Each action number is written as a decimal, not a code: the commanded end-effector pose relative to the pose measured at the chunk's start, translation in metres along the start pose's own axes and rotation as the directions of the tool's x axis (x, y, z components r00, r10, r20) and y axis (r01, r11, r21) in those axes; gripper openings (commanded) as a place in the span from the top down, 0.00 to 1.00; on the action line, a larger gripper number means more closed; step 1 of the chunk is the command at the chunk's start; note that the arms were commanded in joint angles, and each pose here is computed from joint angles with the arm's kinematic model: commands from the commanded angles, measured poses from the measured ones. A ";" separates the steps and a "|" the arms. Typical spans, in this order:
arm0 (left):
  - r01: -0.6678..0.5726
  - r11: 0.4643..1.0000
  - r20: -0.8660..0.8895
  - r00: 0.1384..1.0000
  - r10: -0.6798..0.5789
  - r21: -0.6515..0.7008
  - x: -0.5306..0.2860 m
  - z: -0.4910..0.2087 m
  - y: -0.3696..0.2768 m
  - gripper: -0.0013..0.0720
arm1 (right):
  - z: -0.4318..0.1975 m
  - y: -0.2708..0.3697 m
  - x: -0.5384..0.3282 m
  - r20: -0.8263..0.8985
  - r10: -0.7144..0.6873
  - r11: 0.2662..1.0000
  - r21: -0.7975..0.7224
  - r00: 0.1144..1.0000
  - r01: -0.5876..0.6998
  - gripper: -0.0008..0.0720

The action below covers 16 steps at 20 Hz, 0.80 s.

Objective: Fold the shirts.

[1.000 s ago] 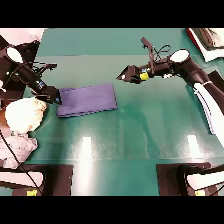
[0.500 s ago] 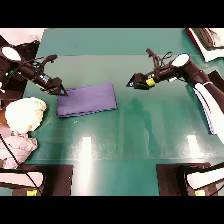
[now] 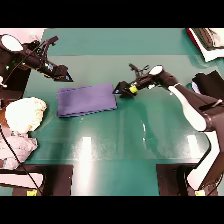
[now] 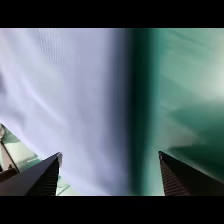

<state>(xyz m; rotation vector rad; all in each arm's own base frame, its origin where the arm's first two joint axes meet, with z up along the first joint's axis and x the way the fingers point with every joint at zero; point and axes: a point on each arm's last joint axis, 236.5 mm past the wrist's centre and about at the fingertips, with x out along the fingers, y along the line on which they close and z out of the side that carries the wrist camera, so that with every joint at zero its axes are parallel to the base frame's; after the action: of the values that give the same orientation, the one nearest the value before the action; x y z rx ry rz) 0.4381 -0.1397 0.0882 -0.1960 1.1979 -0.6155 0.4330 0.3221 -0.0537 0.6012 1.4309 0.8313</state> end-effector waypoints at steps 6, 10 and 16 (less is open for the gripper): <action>-0.081 0.994 0.017 0.997 0.080 0.072 -0.012 0.012 -0.007 0.94 | 0.002 0.042 0.078 -0.005 0.013 0.992 -0.126 1.000 -0.014 0.36; -0.076 0.994 -0.010 0.997 0.077 0.073 -0.012 0.005 -0.008 0.94 | 0.002 0.042 0.074 -0.009 0.014 0.983 -0.181 1.000 -0.016 0.97; -0.069 0.995 -0.038 0.997 0.071 0.070 -0.012 -0.001 -0.010 0.94 | 0.047 0.051 -0.041 0.157 -0.036 0.959 -0.273 0.987 0.078 0.97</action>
<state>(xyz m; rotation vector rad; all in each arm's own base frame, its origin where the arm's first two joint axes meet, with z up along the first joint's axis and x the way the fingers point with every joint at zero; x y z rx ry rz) 0.4341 -0.1413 0.1021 -0.0855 1.2037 -0.5981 0.4533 0.3665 -0.0225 0.4487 1.2515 0.9406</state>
